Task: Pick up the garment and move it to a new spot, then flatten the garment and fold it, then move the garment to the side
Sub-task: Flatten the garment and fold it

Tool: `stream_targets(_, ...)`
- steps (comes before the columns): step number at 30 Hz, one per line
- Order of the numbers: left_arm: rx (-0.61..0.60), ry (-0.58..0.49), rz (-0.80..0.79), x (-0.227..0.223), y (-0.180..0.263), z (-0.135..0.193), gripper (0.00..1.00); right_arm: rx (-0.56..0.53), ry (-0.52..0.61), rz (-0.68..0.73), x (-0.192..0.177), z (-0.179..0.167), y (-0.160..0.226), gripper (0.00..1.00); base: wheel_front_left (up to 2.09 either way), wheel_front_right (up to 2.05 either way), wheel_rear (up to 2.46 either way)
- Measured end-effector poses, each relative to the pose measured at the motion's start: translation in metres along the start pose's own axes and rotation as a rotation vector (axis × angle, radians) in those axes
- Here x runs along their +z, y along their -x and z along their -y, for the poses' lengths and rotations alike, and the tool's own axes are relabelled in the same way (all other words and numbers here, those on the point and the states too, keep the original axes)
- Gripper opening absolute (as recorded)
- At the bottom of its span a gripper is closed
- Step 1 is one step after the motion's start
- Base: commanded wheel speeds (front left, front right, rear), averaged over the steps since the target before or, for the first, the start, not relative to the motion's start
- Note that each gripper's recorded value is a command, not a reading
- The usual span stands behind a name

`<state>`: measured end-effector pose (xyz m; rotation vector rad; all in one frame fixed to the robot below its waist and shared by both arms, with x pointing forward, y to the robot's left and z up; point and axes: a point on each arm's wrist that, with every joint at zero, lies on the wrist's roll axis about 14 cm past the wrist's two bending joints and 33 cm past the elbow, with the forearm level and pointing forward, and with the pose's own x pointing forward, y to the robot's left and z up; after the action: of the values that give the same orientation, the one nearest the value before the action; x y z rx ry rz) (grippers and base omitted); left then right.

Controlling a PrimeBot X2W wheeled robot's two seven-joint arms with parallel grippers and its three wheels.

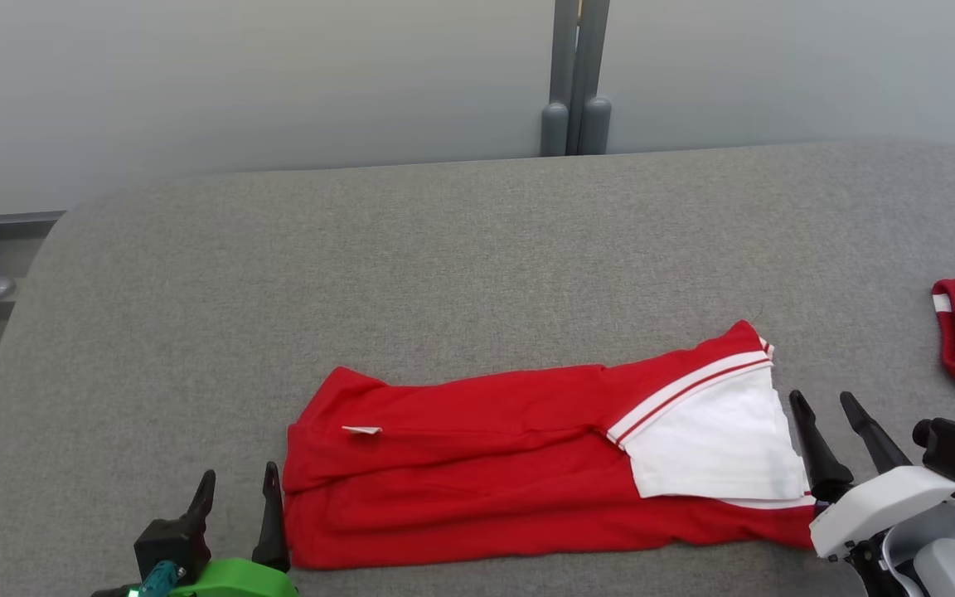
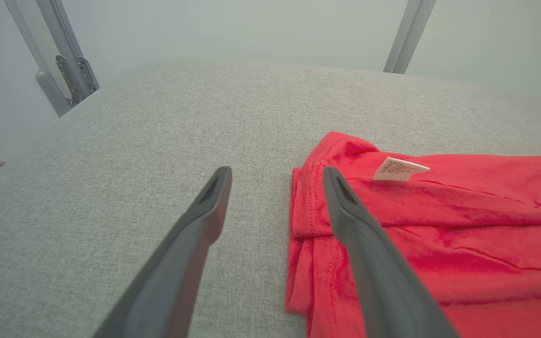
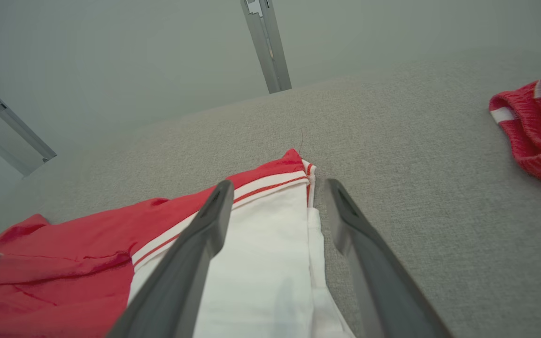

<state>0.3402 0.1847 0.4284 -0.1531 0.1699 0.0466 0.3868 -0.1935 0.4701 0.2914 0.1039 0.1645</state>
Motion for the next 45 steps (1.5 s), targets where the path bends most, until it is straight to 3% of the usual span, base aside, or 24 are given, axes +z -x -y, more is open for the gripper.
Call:
stream_targets(7, 0.001, -0.002, 0.044, 0.013, 0.000, 0.001, 1.00, 0.001, 0.053, 0.011, -0.003, -0.009, -0.011, 1.00, 0.00, 0.00, 0.00)
stream_targets(14, -0.020, -0.008, 0.045, 0.016, -0.012, 0.009, 1.00, -0.058, 0.092, -0.081, -0.032, 0.009, -0.035, 1.00, 0.00, 0.00, 0.00)
stream_targets(22, 0.036, -0.002, 0.004, 0.003, -0.009, -0.008, 1.00, -0.095, 0.045, -0.276, -0.096, 0.014, -0.037, 1.00, 0.00, 0.00, 0.00)
stream_targets(30, 0.049, -0.017, 0.007, 0.005, -0.010, -0.014, 1.00, -0.077, -0.005, -0.341, -0.117, 0.004, -0.040, 1.00, 0.00, 0.00, 0.00)
stream_targets(31, 0.048, -0.015, 0.012, 0.006, -0.010, -0.013, 1.00, -0.073, -0.011, -0.348, -0.118, 0.002, -0.040, 0.47, 0.00, 0.00, 0.00)
stream_targets(32, 0.047, -0.010, 0.017, 0.008, -0.012, -0.013, 1.00, -0.068, -0.013, -0.354, -0.119, 0.001, -0.041, 0.18, 0.00, 0.00, 0.00)
stream_targets(33, 0.043, -0.011, 0.024, 0.010, -0.013, -0.012, 1.00, -0.063, -0.014, -0.357, -0.119, 0.000, -0.041, 0.00, 0.00, 0.00, 0.00)
stream_targets(37, 0.026, -0.013, 0.048, 0.018, -0.015, -0.007, 1.00, -0.032, -0.034, -0.367, -0.121, -0.011, -0.043, 0.00, 0.00, 0.00, 0.00)
stream_targets(45, 0.017, -0.013, 0.071, 0.025, -0.013, -0.004, 1.00, -0.048, -0.027, -0.347, -0.110, -0.001, -0.045, 0.00, 0.00, 0.00, 0.00)
